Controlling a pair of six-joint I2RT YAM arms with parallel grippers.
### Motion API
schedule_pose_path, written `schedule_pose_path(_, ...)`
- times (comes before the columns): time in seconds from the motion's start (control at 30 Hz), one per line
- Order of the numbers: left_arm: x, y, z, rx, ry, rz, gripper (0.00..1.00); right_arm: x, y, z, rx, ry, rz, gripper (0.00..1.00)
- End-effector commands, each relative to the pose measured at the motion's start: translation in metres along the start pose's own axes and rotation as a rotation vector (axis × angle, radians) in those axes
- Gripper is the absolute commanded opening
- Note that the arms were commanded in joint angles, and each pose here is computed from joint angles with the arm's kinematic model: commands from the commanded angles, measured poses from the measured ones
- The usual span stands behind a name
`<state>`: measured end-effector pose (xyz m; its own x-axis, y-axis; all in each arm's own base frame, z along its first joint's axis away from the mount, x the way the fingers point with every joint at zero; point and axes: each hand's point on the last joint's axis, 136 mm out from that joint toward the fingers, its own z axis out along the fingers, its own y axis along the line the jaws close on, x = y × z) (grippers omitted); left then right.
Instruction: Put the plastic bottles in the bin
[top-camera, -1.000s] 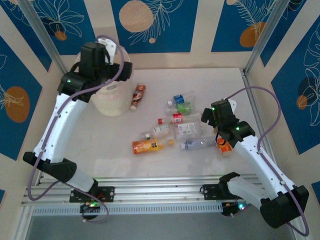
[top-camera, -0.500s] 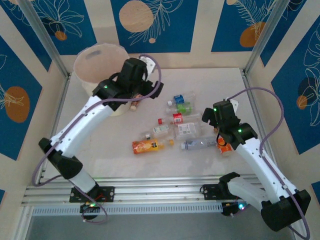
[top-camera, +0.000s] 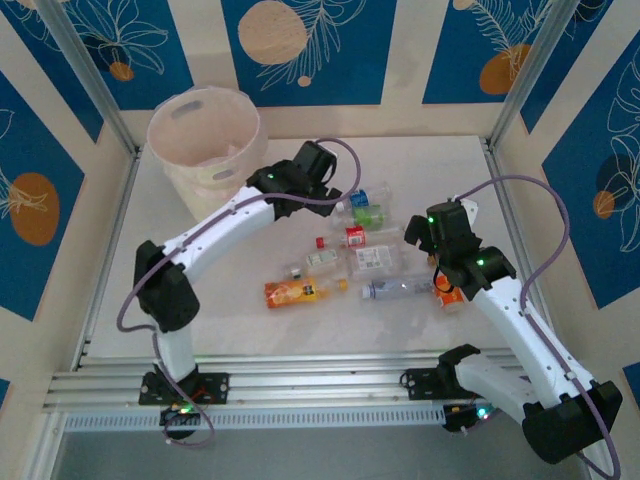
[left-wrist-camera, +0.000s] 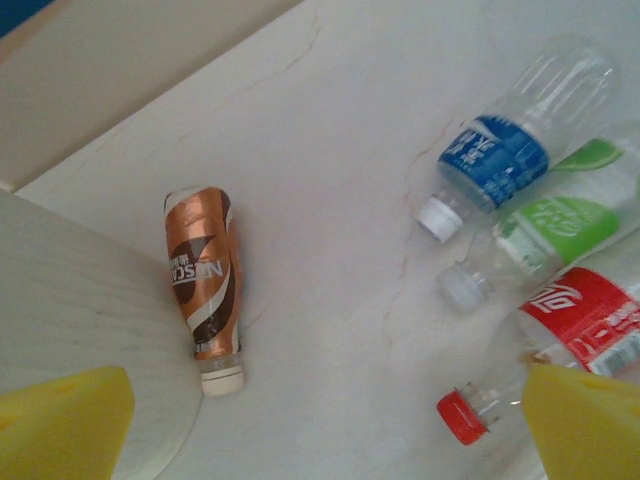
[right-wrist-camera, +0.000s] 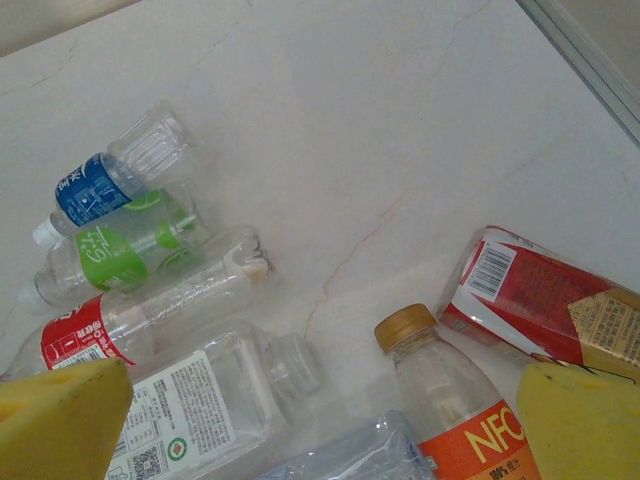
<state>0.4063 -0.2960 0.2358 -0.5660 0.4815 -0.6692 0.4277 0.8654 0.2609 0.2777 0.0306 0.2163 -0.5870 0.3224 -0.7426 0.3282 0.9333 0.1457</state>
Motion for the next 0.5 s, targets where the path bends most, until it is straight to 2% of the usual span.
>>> schedule_pose_path(0.0,0.001,0.004,0.016,-0.065,0.017,0.013,0.99,0.001,-0.006,-0.001,0.024,-0.009,0.025,0.99)
schedule_pose_path(0.23,0.019,0.014,0.060,-0.102,0.104,-0.023,0.90,0.002,-0.006,0.001,0.026,-0.002,0.022,0.99)
schedule_pose_path(0.47,0.043,0.035,0.097,-0.140,0.187,-0.102,0.87,0.003,-0.007,0.001,0.029,0.001,0.019,0.99)
